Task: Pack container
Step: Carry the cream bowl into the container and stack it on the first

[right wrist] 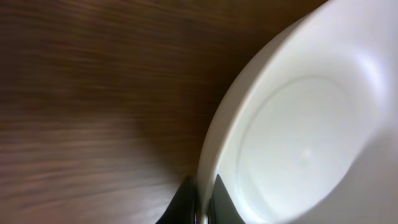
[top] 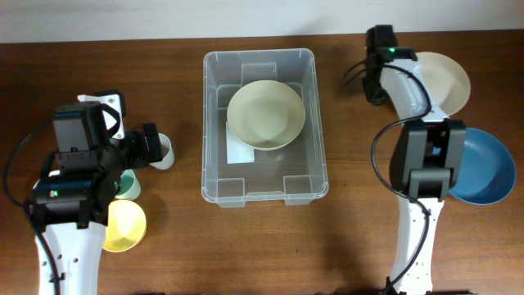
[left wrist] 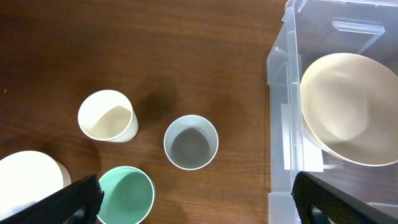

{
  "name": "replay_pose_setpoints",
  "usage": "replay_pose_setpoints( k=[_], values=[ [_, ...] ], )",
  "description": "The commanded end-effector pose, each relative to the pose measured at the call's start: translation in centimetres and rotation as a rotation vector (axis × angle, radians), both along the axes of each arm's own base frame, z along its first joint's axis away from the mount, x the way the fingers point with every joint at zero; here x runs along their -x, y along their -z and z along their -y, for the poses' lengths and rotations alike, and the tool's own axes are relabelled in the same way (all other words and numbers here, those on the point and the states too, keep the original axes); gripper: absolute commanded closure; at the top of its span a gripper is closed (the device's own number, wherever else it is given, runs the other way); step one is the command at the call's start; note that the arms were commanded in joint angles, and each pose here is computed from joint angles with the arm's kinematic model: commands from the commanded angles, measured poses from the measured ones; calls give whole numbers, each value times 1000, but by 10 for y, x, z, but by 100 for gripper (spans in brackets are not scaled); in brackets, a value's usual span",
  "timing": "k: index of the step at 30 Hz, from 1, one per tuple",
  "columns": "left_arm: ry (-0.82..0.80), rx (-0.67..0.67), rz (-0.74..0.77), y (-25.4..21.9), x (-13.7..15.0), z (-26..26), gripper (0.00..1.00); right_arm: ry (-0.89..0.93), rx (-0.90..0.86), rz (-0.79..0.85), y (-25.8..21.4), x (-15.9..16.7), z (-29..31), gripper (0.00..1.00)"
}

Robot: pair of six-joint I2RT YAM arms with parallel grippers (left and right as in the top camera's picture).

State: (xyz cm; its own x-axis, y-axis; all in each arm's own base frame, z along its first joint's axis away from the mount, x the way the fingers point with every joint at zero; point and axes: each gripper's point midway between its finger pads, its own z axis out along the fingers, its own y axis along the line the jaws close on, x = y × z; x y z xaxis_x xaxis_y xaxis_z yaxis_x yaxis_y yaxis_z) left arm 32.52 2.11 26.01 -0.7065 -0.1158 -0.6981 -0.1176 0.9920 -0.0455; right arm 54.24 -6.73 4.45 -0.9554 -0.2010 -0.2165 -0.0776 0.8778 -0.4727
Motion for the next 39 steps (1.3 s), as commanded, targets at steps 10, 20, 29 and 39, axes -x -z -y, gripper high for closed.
replay_pose_setpoints(
  k=[10,20,29,39],
  values=[
    [1,14,15,-7,-2,2,1,-352,-17,351,-227,23,-122,96],
    [1,14,15,-6,-2,2,1,-1026,-216,176,-224,105,-293,96],
    [1,14,15,-6,-2,2,1,-1230,-284,26,-186,155,-357,96],
    [0,14,12,-6,-1,2,1,-1195,-294,-157,-99,157,-351,96]
  ],
)
